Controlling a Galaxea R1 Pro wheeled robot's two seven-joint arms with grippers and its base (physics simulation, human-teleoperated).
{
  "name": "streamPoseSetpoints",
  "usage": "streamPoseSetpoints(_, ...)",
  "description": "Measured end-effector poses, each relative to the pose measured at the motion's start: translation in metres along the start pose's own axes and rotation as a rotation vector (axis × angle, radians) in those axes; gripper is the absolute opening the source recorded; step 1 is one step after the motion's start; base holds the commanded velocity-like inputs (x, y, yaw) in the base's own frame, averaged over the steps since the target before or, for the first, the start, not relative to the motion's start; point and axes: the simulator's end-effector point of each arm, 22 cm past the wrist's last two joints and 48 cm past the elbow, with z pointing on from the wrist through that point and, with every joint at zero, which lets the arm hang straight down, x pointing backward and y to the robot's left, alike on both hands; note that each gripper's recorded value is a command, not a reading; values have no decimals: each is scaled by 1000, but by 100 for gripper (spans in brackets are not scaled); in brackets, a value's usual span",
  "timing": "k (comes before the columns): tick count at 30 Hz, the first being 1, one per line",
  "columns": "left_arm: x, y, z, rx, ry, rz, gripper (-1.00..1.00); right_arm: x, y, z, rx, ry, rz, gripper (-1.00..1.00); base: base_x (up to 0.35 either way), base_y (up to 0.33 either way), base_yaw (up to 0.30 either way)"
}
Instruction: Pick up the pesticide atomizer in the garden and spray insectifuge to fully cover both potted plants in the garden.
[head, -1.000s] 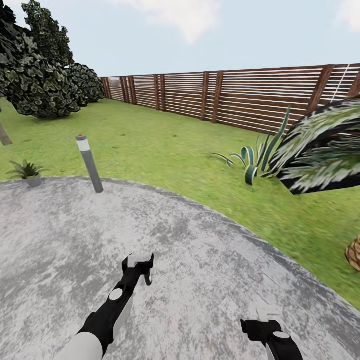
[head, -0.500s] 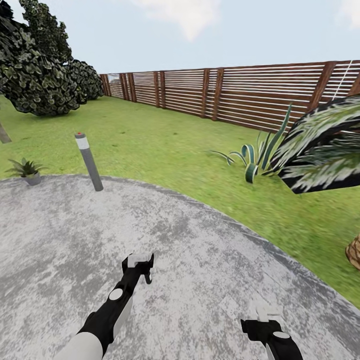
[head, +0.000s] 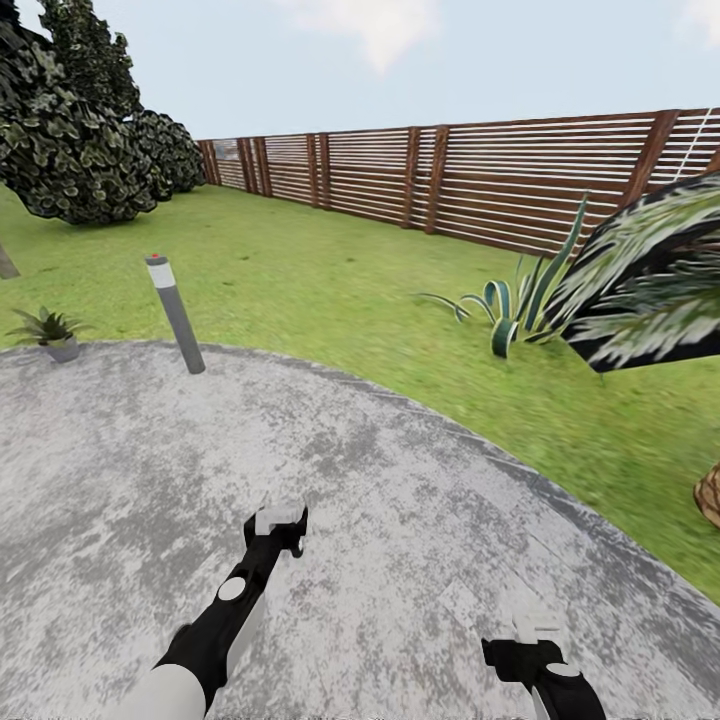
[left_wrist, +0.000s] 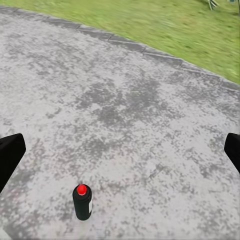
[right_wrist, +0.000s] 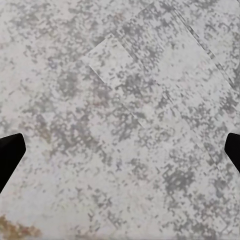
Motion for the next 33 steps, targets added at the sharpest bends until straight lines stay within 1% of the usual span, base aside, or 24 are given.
streamPoseSetpoints(4, 12, 1, 2, 0, 5, 0, 100, 8, 1, 8, 0, 6, 0, 100, 0, 0, 0)
streamPoseSetpoints(12, 32, 3, 6, -1, -7, -1, 100, 25, 3, 24, 0, 18, -2, 100, 0, 0, 0)
streamPoseSetpoints(21, 60, 6, 11, -2, 5, -2, 100, 45, 5, 42, -1, 32, -4, 100, 0, 0, 2)
streamPoseSetpoints(33, 98, 11, 16, -6, 22, -3, 100, 72, 8, 65, -1, 50, -6, 100, 0, 0, 138)
